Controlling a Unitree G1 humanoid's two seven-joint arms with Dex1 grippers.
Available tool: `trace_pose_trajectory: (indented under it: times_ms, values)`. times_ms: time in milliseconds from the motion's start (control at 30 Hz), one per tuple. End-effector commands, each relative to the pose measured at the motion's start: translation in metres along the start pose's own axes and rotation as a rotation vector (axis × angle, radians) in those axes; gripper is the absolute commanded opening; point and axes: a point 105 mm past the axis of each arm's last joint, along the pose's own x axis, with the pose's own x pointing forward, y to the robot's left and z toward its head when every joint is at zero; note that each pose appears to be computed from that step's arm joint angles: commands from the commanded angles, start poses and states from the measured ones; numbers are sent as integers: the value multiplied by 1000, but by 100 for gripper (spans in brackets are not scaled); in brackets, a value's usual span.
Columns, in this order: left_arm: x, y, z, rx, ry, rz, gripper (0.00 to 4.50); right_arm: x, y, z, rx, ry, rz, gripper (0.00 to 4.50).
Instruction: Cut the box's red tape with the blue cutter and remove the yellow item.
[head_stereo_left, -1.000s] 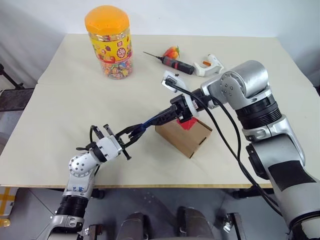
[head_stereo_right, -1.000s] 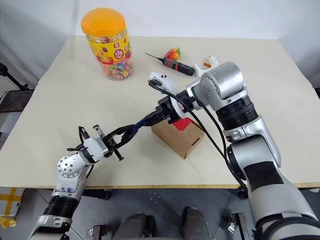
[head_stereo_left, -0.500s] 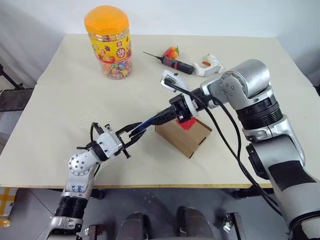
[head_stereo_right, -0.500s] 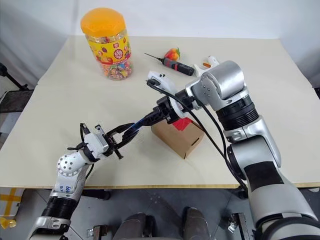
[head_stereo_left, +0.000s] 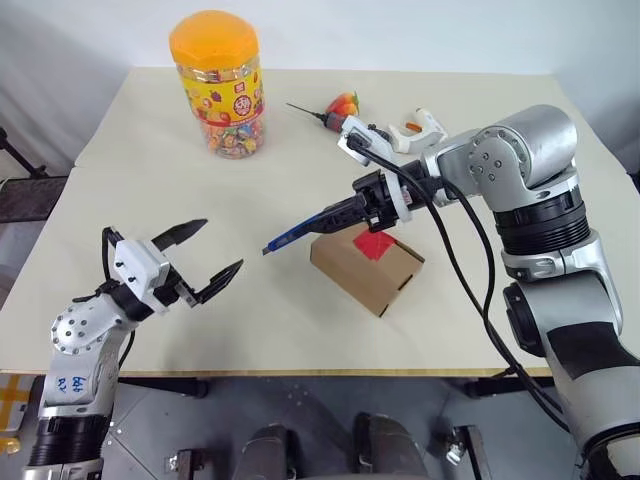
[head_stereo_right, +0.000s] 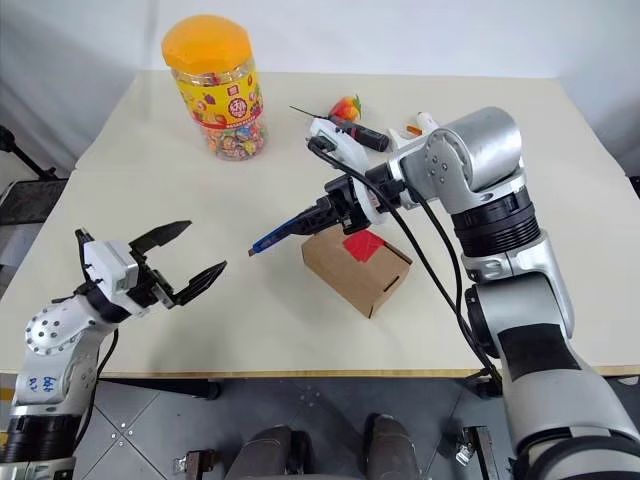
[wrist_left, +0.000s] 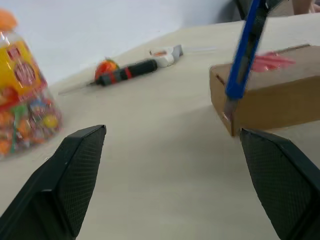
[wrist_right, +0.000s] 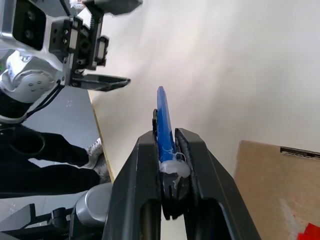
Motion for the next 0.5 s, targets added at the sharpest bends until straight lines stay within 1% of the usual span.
trace_pose_trajectory:
  times_ms: [33,133,267,367,500]
  values:
    - [-12,-22,12,-99,-9,-83,450,-18,-3,12,-34,-91,-35,17]
    - [0,-44,22,-179,-2,-143,450,-29,-9,14,-37,-136,-73,17]
    - [20,-64,29,-175,16,-211,450,-44,-17,17,-43,-198,-133,17]
    - [49,-76,45,-203,-45,-228,397,-61,-22,16,-65,-253,-193,17]
    - [80,-83,63,-190,-106,-260,277,-79,-25,13,-90,-310,-265,17]
